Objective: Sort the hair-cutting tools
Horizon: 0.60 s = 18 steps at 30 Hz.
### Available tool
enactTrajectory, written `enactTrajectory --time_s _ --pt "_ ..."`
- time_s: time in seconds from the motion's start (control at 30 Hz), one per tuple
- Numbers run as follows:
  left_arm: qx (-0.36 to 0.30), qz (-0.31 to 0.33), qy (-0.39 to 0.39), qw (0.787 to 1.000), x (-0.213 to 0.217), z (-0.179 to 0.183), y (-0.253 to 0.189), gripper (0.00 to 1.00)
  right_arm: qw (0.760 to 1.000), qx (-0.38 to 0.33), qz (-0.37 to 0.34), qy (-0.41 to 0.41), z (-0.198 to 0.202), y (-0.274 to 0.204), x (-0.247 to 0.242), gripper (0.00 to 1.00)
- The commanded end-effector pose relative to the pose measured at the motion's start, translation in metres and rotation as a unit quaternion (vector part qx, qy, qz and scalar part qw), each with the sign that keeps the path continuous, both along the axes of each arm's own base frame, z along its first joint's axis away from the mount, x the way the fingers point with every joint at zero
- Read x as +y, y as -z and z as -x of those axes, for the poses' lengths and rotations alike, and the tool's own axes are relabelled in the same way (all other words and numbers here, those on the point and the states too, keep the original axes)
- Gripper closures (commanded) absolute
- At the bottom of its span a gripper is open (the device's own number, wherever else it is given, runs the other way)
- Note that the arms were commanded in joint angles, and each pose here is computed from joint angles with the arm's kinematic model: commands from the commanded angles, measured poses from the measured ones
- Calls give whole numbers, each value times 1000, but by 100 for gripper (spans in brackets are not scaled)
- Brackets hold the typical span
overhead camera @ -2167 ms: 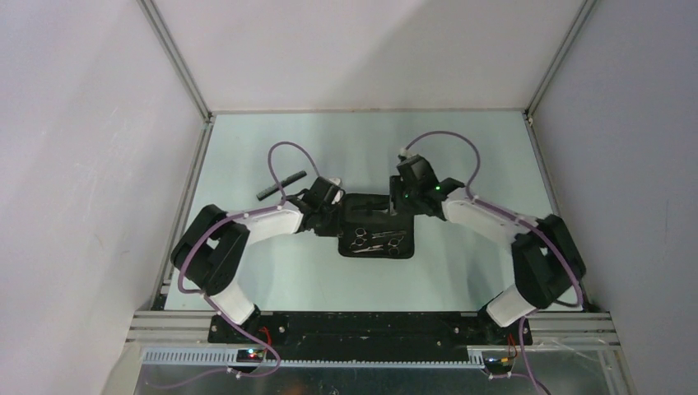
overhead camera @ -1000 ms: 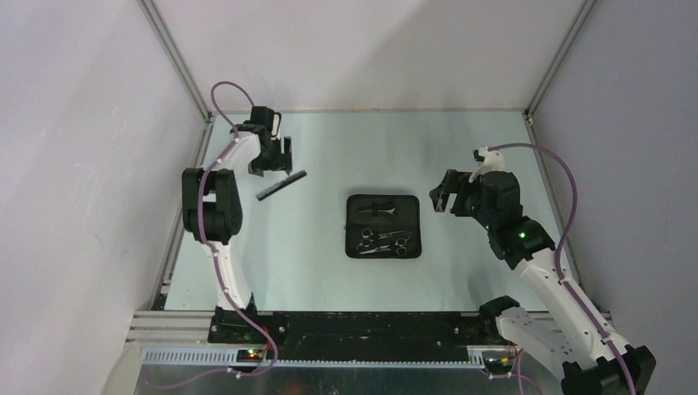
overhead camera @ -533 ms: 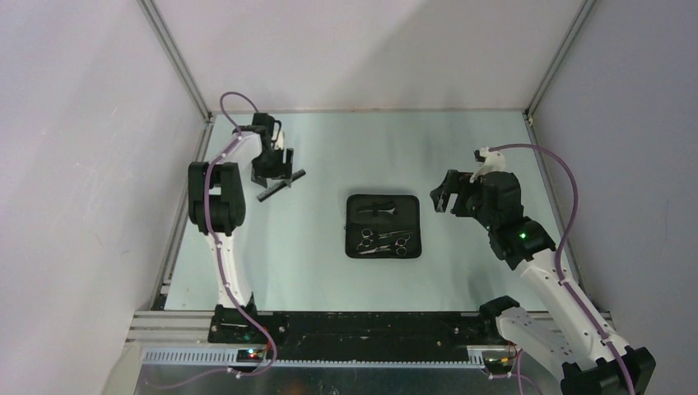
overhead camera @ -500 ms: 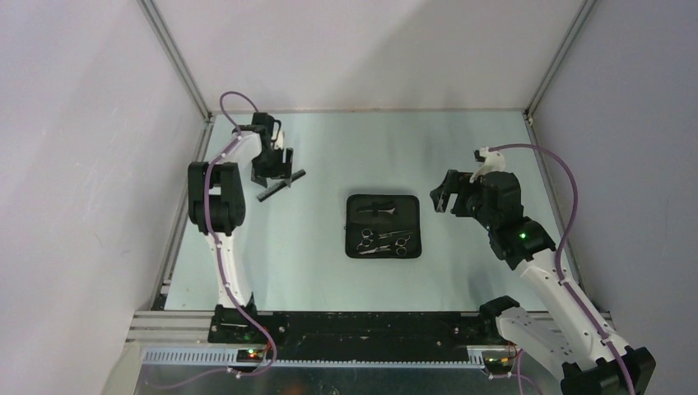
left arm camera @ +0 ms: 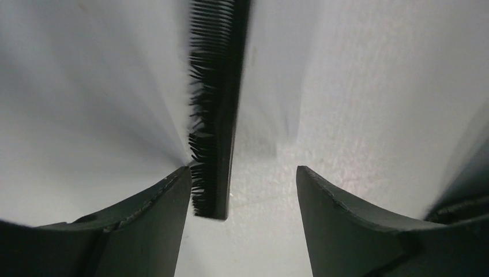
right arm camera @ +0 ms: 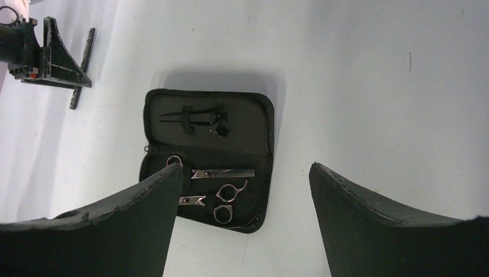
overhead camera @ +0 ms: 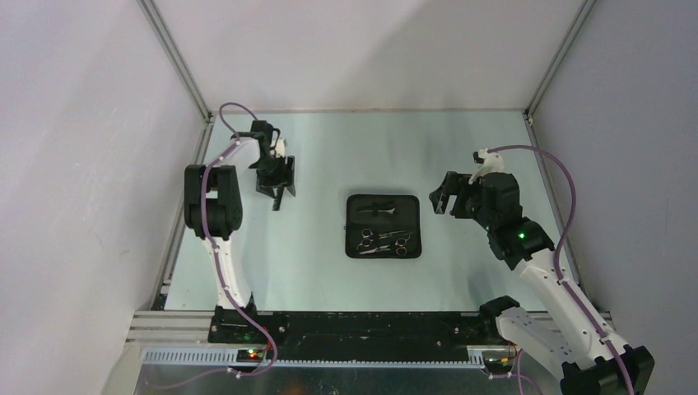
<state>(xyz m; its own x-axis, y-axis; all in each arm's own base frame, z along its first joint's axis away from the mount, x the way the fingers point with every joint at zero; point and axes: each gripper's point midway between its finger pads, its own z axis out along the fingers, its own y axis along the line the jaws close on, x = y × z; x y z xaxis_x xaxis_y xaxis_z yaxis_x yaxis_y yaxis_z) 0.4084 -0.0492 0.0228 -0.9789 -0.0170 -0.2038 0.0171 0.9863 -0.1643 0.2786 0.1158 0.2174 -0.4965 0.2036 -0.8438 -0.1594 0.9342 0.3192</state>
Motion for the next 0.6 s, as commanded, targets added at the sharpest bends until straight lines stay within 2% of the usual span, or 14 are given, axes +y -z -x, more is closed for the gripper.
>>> enactTrajectory --time_s 0.0,0.07,0.2,0.33,0.57 --pt "-40 62 -7 997 -28 9 -34 28 1000 -1 -11 3 0 -1 1 15" --pt "-55 46 -34 997 -23 6 -39 28 1000 -2 -13 4 0 -2 1 15" --pt "-91 -29 -98 991 6 -6 -49 31 1000 -2 -15 6 1 -1 0 15" --pt "-98 -47 -133 985 11 -9 -49 36 1000 -1 -17 7 1 -1 0 15" --pt "-71 -45 -152 985 7 -2 -25 39 1000 -1 -16 11 2 0 -2 15"
